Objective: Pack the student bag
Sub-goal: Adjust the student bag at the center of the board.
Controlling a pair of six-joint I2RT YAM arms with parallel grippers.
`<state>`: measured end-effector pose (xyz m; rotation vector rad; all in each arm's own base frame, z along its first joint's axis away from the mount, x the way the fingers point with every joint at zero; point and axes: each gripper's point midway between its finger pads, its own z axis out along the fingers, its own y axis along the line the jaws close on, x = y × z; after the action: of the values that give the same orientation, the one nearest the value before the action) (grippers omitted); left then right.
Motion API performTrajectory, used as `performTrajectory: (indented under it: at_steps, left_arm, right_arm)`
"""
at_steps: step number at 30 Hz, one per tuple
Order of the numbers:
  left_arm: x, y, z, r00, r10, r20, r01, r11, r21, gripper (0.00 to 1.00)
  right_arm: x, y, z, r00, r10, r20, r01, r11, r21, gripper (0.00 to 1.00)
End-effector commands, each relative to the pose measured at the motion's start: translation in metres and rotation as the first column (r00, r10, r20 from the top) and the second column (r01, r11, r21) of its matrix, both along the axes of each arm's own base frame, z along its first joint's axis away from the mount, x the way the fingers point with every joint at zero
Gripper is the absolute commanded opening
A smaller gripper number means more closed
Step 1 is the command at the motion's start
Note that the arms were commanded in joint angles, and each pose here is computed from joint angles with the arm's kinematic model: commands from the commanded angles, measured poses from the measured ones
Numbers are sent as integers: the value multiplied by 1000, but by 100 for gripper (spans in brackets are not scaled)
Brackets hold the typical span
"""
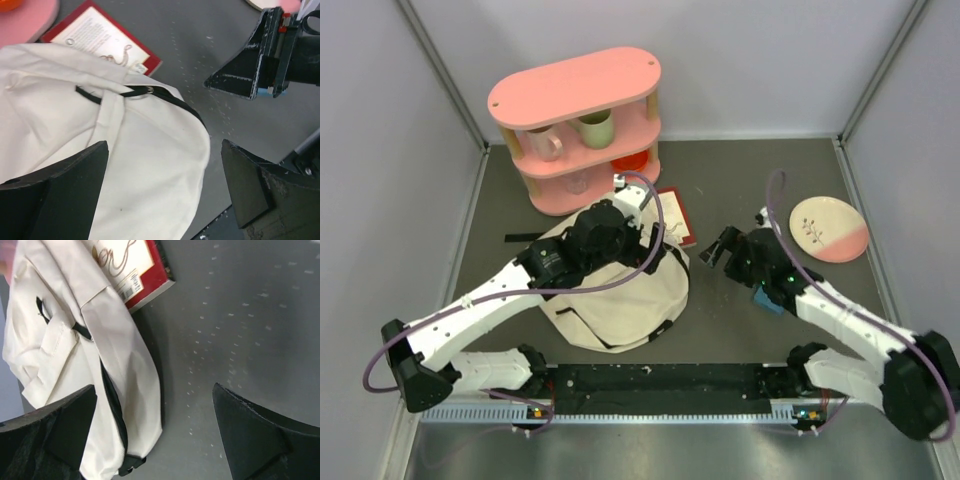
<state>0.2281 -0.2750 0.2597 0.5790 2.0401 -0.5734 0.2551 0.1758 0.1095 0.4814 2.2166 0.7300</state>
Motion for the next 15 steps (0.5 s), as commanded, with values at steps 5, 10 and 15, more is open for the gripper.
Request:
performTrajectory:
  at_steps: [5,10,15]
  left_arm:
    - [23,38,10,968,252,-5,-252,965,-75,98]
    - [28,61,8,944,329,-18,-329,941,-80,98]
    - [35,72,6,937,348,-22,-348,933,-91,98]
  right_arm:
    - [33,102,-1,881,473,2,-466,867,176,92]
    - [3,164,-27,785,619,2,-584,740,333,76]
    - [-29,206,-37,743,669,-13,-632,709,314,63]
